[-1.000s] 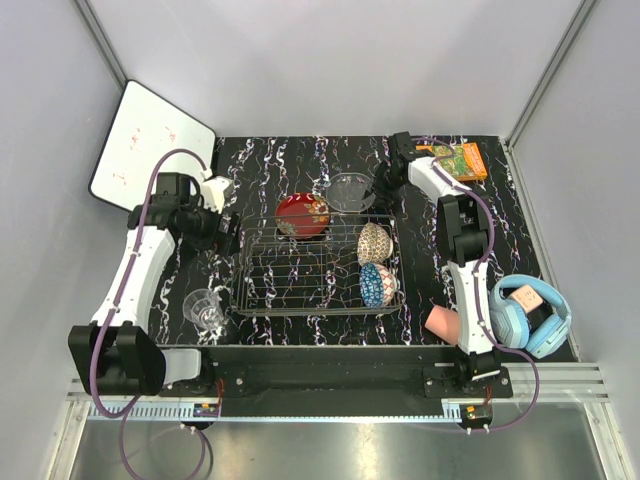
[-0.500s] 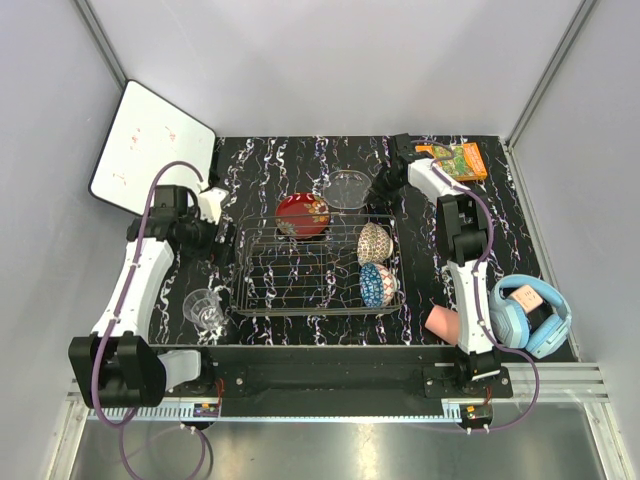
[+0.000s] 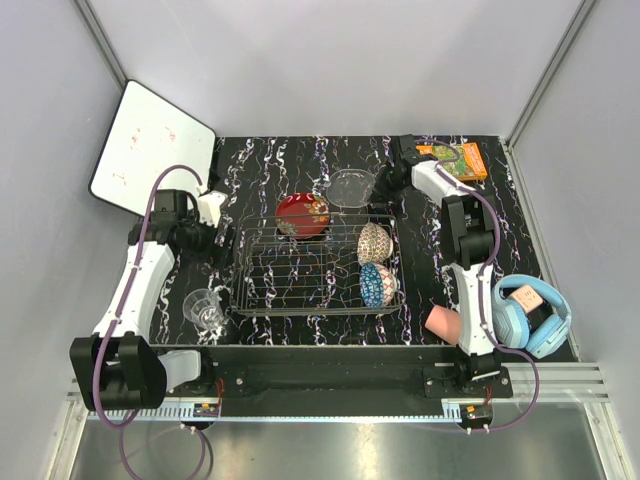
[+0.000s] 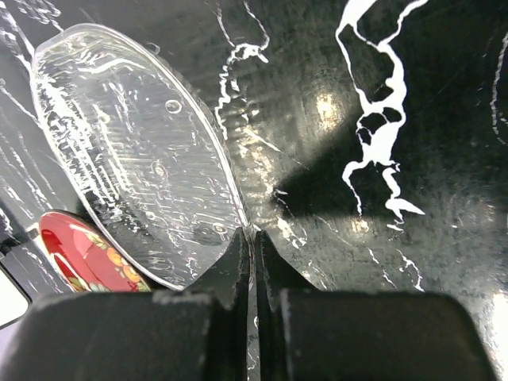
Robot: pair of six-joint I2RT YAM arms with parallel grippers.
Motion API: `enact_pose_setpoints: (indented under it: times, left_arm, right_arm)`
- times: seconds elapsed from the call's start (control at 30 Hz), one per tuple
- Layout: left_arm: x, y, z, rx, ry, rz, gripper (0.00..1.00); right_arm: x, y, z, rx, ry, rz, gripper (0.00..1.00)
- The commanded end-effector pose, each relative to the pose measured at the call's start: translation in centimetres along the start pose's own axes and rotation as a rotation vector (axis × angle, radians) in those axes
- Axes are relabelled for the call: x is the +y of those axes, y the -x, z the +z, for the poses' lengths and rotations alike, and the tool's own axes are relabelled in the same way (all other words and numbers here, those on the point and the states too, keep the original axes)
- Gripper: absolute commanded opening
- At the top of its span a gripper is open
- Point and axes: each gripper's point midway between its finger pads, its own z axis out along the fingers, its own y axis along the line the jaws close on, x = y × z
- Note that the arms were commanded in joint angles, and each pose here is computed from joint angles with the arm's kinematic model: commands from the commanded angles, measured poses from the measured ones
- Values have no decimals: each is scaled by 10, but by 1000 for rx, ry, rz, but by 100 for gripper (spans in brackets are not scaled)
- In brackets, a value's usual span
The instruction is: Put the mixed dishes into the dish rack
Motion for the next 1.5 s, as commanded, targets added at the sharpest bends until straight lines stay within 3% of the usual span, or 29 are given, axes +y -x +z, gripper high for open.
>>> enact_pose_setpoints:
  times: [0.0, 0.3, 0.5, 0.6, 0.8, 1.0, 1.2, 1.47]
  left_arm:
    - [10, 10, 0, -51, 37, 27, 99]
    - [13, 7, 7, -35, 40, 20, 99]
    - [16, 6, 8, -30, 49, 18, 99]
    - [16, 5, 9, -25, 46, 14, 99]
    - [15, 7, 10, -28, 40, 11, 99]
    - [17, 4, 11, -23, 47, 15, 99]
    - [17, 5, 12, -19, 44, 9, 99]
    - [17, 5, 15, -9, 41, 0, 99]
  right_arm:
    - [33, 32, -48, -138, 85, -48, 0]
    - [74, 73, -129, -350, 150, -203, 0]
    - [85, 74, -176, -426, 158, -325, 0]
    - [89, 67, -208, -503, 122, -459, 0]
    - [116, 24, -259, -671, 0, -783, 0]
    - [116, -10, -291, -769, -55, -988, 0]
    - [92, -43, -290, -816, -127, -1208, 0]
    - [94, -77, -295, -897, -206, -1467, 0]
